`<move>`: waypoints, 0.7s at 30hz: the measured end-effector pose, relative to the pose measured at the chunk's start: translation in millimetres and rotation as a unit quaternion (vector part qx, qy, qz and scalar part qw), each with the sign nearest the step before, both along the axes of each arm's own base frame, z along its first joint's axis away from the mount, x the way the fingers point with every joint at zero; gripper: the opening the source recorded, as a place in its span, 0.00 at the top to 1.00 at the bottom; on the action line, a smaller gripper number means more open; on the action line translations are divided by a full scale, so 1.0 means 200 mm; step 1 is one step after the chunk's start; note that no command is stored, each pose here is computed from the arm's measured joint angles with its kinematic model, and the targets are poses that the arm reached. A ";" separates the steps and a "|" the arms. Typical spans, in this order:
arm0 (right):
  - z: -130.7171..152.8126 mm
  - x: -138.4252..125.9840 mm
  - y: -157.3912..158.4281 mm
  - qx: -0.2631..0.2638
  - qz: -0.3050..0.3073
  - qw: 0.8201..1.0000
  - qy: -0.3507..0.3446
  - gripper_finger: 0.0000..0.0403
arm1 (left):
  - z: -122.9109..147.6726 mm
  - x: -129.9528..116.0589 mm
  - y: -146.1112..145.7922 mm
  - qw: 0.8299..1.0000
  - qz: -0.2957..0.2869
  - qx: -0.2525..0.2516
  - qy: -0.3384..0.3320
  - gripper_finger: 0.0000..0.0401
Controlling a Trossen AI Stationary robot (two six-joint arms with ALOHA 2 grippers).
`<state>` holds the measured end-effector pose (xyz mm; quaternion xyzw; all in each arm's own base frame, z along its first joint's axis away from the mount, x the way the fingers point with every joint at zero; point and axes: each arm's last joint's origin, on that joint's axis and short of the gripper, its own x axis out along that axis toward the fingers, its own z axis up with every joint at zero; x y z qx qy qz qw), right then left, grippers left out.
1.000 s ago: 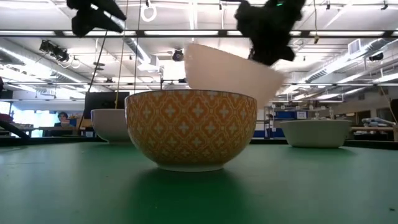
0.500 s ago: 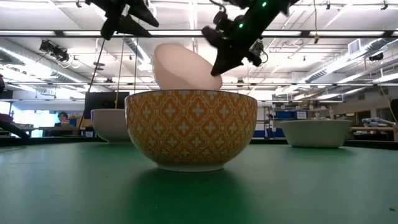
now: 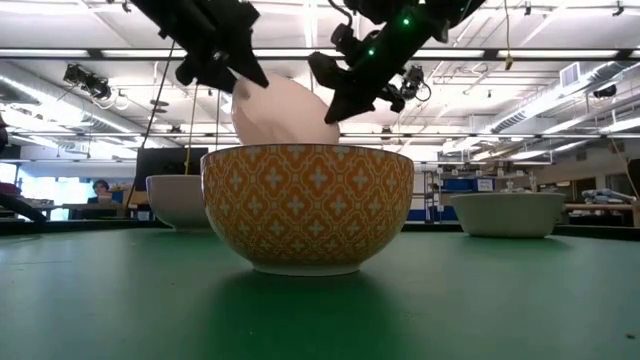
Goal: Nest bowls inside each other
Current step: Stack the transparent light orange bowl on top of the white bowl
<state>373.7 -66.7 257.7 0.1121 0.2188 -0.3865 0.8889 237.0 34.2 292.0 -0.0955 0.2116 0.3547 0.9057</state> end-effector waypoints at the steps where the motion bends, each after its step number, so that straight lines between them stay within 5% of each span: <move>1: 0.01 0.00 0.00 -0.005 0.003 1.000 -0.002 0.97 | -0.01 0.00 0.01 1.000 0.006 -0.003 0.003 0.32; 10: 0.05 0.03 -0.08 -0.021 0.054 0.998 -0.033 0.95 | 0.01 -0.05 0.09 0.998 0.062 0.009 0.011 0.64; 16: 0.09 0.04 -0.13 0.020 0.086 0.990 -0.113 0.81 | -0.03 -0.18 0.24 0.988 0.123 -0.020 0.093 0.94; 21: 0.13 0.03 -0.16 0.029 0.066 0.985 -0.154 0.66 | -0.05 -0.28 0.41 0.975 0.181 -0.035 0.121 0.96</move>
